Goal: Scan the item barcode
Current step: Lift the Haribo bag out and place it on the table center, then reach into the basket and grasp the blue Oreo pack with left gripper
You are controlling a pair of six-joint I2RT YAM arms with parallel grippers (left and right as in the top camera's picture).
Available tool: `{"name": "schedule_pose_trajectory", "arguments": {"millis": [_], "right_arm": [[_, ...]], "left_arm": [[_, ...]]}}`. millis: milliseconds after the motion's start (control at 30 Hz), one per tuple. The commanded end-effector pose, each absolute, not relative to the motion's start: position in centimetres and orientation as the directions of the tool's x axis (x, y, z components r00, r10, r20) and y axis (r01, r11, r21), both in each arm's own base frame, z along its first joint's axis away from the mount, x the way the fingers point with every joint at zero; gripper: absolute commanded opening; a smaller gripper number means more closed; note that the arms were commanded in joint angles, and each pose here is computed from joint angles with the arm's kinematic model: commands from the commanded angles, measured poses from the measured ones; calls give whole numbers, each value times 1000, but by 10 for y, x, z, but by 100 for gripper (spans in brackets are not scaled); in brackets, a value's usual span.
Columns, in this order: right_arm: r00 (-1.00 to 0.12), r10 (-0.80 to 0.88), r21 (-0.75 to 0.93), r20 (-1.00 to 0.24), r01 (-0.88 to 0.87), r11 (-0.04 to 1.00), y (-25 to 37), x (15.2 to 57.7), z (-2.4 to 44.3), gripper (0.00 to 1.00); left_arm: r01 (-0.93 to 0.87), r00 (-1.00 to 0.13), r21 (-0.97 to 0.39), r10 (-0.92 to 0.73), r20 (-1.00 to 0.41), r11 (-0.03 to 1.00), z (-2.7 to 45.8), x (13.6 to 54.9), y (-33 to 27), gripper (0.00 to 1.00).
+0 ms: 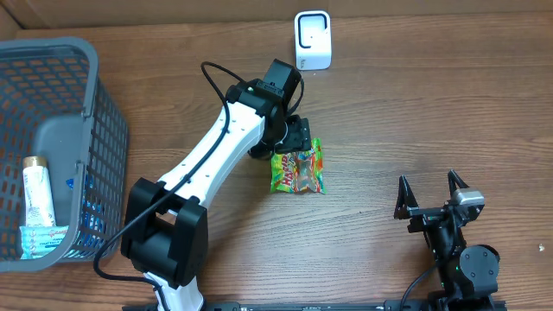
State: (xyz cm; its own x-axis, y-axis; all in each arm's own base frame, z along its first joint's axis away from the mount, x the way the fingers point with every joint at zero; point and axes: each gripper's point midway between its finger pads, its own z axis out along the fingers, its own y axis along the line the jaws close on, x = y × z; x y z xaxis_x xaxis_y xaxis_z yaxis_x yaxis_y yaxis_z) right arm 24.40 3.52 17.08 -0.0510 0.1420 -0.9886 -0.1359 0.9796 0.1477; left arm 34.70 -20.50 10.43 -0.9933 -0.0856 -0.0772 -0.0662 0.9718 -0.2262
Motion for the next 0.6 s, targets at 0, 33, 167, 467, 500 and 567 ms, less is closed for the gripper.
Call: {"name": "schedule_pose_trajectory", "arguments": {"millis": [0, 33, 167, 467, 500, 567], "right_arm": [[-44, 142, 147, -989, -147, 978, 37, 244, 170, 100], [-44, 142, 147, -989, -147, 978, 37, 244, 170, 100], [-44, 142, 147, -989, -147, 978, 37, 244, 170, 100], [-44, 142, 147, -989, -147, 978, 37, 244, 170, 100], [-44, 142, 147, -989, -147, 978, 37, 244, 170, 100], [-44, 142, 147, -989, -147, 978, 37, 244, 170, 100]], "left_arm": [[-8, -973, -254, -65, -219, 967, 171, 372, -200, 82], [-11, -966, -243, -73, -247, 970, 189, 376, -194, 82], [-26, -910, -206, -108, -400, 978, 272, 387, -158, 83], [-268, -816, -143, -303, -492, 953, 353, 357, -22, 85], [-314, -809, -137, -340, -479, 940, 353, 350, -5, 85], [-346, -794, -152, -376, -478, 926, 357, 339, 24, 83]]}}
